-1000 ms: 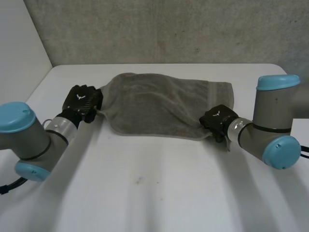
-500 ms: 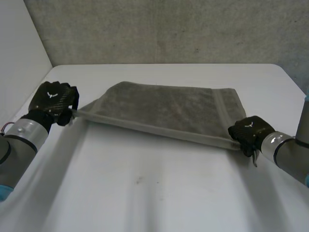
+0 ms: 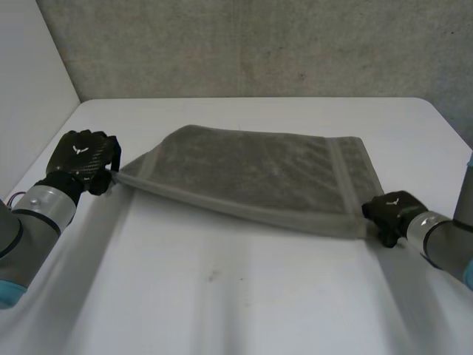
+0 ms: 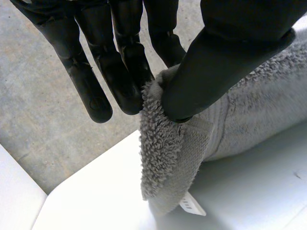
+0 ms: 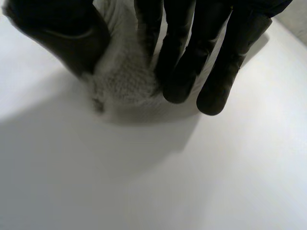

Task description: Fold the towel.

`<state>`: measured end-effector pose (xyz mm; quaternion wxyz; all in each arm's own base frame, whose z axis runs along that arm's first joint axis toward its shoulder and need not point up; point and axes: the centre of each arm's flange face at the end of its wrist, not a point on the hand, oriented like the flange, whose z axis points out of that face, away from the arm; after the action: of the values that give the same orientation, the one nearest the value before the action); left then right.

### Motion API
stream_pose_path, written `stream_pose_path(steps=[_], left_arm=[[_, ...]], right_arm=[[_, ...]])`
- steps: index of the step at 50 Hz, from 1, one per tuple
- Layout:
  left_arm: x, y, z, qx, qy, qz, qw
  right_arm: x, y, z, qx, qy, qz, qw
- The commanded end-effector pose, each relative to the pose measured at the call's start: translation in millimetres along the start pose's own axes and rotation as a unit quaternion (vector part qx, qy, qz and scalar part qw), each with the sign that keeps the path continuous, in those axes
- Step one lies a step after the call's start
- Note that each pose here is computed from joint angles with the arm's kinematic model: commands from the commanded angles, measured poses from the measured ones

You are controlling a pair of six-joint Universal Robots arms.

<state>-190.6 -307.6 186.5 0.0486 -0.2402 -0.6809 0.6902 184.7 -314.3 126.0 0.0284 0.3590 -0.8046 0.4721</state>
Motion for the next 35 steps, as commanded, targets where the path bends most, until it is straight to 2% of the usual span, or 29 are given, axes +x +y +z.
stream_pose_path(steps=[1, 5, 7, 8, 9, 11, 12, 13, 14, 15, 17, 18, 22, 26, 27, 28, 30, 34, 35], left_arm=[[-0.3, -3.0, -2.9, -0.002, -0.002, 0.000, 1.000], [-0.5, -11.8, -6.6, 0.006, -0.002, 0.004, 1.000], [-7.6, -46.4, -18.1, 0.044, -0.014, 0.016, 0.999], [-7.7, -46.6, -18.2, 0.045, -0.014, 0.016, 0.999], [-10.7, -64.0, -24.6, 0.063, -0.021, 0.022, 0.998], [-14.0, -81.0, -31.6, 0.081, -0.027, 0.025, 0.996], [-19.8, -100.9, -39.4, 0.101, -0.039, 0.026, 0.994], [-19.9, -101.1, -39.5, 0.101, -0.039, 0.026, 0.994], [-26.0, -122.7, -48.5, 0.125, -0.053, 0.026, 0.990], [-30.8, -142.3, -57.6, 0.144, -0.065, 0.020, 0.987], [-33.7, -159.7, -66.3, 0.159, -0.072, 0.013, 0.985], [-35.9, -173.3, -72.5, 0.169, -0.075, 0.008, 0.983], [-38.5, -187.3, -77.1, 0.169, -0.075, 0.002, 0.983], [-39.9, -177.6, -68.8, 0.120, -0.067, -0.010, 0.990], [-39.9, -177.5, -68.7, 0.120, -0.066, -0.010, 0.991], [-39.5, -162.2, -58.0, 0.087, -0.060, -0.020, 0.994], [-38.9, -145.7, -46.2, 0.053, -0.052, -0.029, 0.997], [-32.5, -93.4, -12.3, -0.040, -0.026, -0.044, 0.998], [-32.5, -93.2, -12.2, -0.041, -0.026, -0.044, 0.998]], right_arm=[[22.0, -23.9, -18.4, 0.041, 0.037, 0.003, 0.998], [39.2, -53.3, -45.8, 0.091, 0.076, -0.008, 0.993], [45.2, -67.5, -60.3, 0.116, 0.093, -0.016, 0.989], [50.7, -83.1, -78.9, 0.143, 0.110, -0.024, 0.983], [50.8, -83.2, -79.1, 0.143, 0.110, -0.025, 0.983], [58.1, -112.1, -117.5, 0.192, 0.129, -0.041, 0.972], [58.1, -112.2, -117.7, 0.192, 0.130, -0.041, 0.972], [62.3, -126.9, -136.2, 0.214, 0.137, -0.048, 0.966], [65.6, -140.9, -153.9, 0.232, 0.139, -0.055, 0.961], [65.7, -141.0, -154.0, 0.232, 0.139, -0.055, 0.961], [71.0, -166.1, -186.6, 0.261, 0.142, -0.066, 0.953], [71.0, -166.2, -186.8, 0.261, 0.142, -0.066, 0.953], [78.1, -189.5, -219.8, 0.264, 0.141, -0.074, 0.951], [87.9, -185.7, -210.2, 0.218, 0.122, -0.062, 0.966], [93.0, -178.1, -189.7, 0.181, 0.102, -0.055, 0.977], [93.1, -178.0, -189.5, 0.180, 0.102, -0.055, 0.977], [92.5, -160.8, -154.2, 0.111, 0.055, -0.061, 0.991], [87.6, -144.0, -127.0, 0.059, 0.021, -0.084, 0.995], [84.1, -137.3, -112.8, 0.045, 0.004, -0.094, 0.995]])
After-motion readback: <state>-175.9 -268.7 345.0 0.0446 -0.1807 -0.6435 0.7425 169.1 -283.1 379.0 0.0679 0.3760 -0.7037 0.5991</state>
